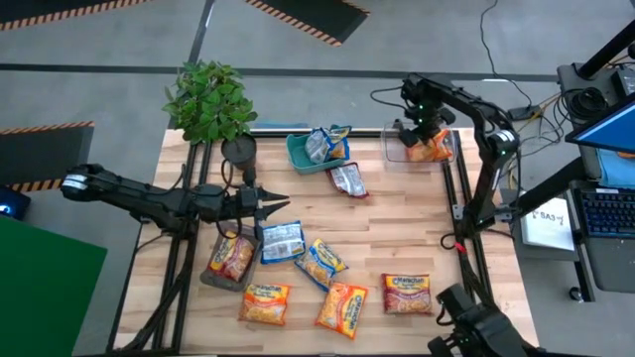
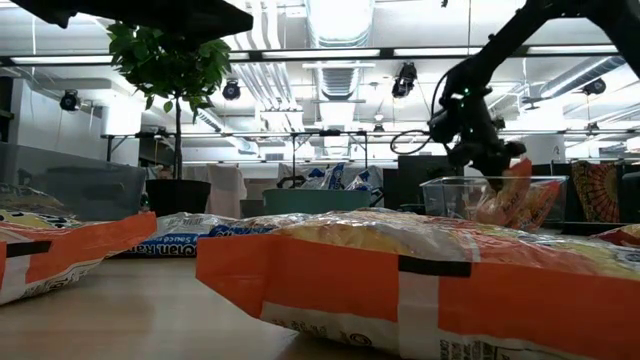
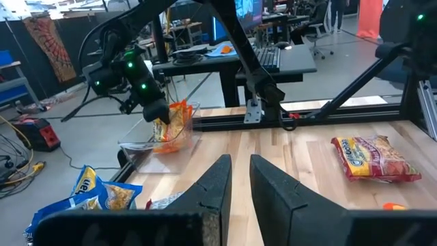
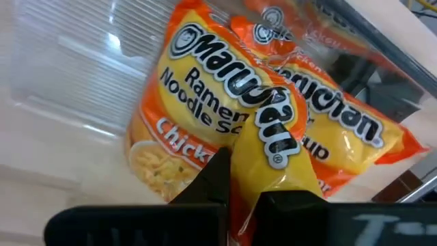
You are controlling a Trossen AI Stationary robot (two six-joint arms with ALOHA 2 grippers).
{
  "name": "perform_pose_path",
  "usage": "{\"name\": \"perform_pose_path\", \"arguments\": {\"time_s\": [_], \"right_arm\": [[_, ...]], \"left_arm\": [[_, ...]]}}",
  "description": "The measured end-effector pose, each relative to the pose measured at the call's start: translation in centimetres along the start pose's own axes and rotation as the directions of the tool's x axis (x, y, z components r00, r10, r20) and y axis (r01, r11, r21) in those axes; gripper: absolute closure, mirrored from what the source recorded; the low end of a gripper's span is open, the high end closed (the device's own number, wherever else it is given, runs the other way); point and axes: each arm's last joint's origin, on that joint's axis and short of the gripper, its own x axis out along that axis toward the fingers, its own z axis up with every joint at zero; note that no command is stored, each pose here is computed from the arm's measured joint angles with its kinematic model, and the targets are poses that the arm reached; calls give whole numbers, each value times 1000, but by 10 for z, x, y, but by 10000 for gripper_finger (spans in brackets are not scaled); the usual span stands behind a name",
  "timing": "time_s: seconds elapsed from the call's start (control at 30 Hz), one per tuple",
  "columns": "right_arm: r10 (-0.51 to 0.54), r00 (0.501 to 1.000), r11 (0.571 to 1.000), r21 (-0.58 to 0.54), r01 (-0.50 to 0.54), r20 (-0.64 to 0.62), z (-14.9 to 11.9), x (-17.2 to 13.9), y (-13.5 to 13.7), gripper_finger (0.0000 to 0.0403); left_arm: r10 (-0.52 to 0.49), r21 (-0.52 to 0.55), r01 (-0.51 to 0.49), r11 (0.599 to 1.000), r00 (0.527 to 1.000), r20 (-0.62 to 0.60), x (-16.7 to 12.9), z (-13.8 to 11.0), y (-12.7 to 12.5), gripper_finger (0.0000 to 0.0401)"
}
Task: Sort Maruchan noodles
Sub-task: Put the top orange noodle pack into the transparent bin, then put the top blue noodle pack into the green bin
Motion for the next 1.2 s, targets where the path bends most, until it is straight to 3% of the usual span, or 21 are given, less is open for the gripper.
{"name": "perform_pose_path", "arguments": {"time_s": [0.2, 0.43, 0.67, 0.97, 1.2], "right_arm": [[-26, 999, 1000, 9, 26, 24, 4, 1, -1, 378], [-39, 999, 999, 31, 38, 33, 3, -1, -1, 323], [-173, 984, 984, 48, 171, 45, -2, -8, -6, 265], [-166, 966, 982, 119, 145, 197, -28, -52, -4, 248], [-35, 912, 996, 90, -2, 409, -74, -96, 20, 248]], "left_arm": [[0, 5, 0, 1000, 1000, -3, 0, 0, 0, 364], [1, 6, -1, 1000, 1000, -6, 0, -1, 0, 364], [1, 6, -1, 1000, 1000, -6, 0, -1, 0, 364], [49, -4, -49, 999, 999, -15, 0, -1, 1, 364], [49, -50, -50, 998, 999, -15, 0, -1, 1, 364]]}}
